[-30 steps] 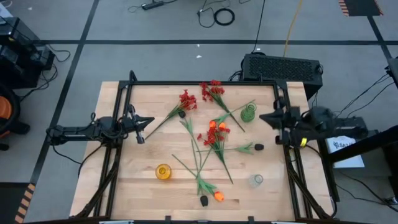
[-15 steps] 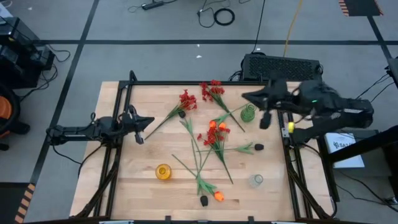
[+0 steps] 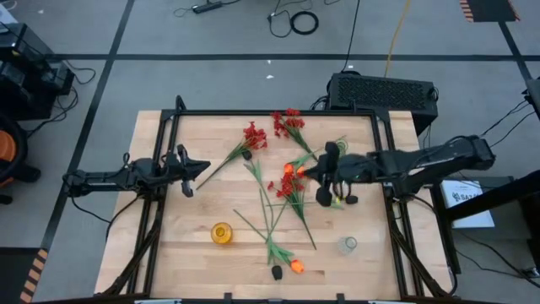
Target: Sort flowers into vase by color
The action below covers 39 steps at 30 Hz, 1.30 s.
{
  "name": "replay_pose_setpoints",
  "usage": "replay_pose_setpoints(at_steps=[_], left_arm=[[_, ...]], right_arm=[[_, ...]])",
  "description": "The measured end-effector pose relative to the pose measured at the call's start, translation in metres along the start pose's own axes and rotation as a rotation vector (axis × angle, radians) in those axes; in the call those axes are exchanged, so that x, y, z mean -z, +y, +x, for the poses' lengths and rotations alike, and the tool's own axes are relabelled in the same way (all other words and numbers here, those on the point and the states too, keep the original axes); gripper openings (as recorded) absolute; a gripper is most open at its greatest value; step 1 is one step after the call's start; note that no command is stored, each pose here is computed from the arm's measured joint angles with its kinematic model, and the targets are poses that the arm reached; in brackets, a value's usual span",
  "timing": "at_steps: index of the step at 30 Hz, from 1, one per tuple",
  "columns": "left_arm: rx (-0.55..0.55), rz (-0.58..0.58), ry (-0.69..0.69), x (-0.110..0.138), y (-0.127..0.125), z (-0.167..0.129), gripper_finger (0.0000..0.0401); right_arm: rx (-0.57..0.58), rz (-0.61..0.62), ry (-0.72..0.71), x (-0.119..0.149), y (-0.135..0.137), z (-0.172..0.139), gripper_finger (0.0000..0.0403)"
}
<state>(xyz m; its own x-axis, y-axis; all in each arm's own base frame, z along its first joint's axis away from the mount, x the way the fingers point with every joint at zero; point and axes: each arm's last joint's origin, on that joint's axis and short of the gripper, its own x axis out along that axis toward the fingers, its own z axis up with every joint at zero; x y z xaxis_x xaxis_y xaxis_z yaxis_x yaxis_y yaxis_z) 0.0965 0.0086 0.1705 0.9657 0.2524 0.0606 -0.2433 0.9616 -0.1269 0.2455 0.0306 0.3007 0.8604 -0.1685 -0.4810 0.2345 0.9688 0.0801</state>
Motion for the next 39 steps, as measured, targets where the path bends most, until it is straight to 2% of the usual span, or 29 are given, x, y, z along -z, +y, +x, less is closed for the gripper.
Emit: replay_pose_setpoints(at_steps=[7, 13, 18, 23, 28, 31, 35, 39], left_arm=[[0.046, -0.06, 0.027, 0.002, -0.002, 0.001, 0.0023], [0.044, -0.054, 0.05, -0.002, -0.002, 0.003, 0.0023], [0.056, -0.036, -0.026, -0.052, -0.008, 0.002, 0.0023], [0.034, -0.053, 0.118, -0.106, -0.016, 0.01, 0.0023], [-0.002, -0.081, 0.311, -0.133, -0.026, 0.037, 0.0023], [0.044, -0.088, 0.4, -0.133, -0.033, 0.058, 0.0023], [0.065, -0.081, 0.515, -0.118, -0.041, 0.077, 0.0023], [-0.016, -0.054, 0.583, -0.099, -0.045, 0.088, 0.0023]], right_arm=[[0.009, -0.008, 0.088, 0.026, 0.006, 0.019, 0.0], [0.001, -0.036, 0.107, 0.032, 0.013, 0.031, 0.0], [0.012, -0.048, 0.142, 0.037, 0.014, 0.038, 0.0], [0.015, -0.054, 0.152, 0.039, 0.014, 0.041, 0.0], [0.018, -0.051, 0.151, 0.039, 0.013, 0.042, 0.0], [0.019, -0.048, 0.151, 0.038, 0.012, 0.043, 0.0], [-0.011, -0.056, 0.163, 0.038, 0.011, 0.043, 0.0], [-0.023, -0.049, 0.168, 0.038, 0.011, 0.043, 0.0]])
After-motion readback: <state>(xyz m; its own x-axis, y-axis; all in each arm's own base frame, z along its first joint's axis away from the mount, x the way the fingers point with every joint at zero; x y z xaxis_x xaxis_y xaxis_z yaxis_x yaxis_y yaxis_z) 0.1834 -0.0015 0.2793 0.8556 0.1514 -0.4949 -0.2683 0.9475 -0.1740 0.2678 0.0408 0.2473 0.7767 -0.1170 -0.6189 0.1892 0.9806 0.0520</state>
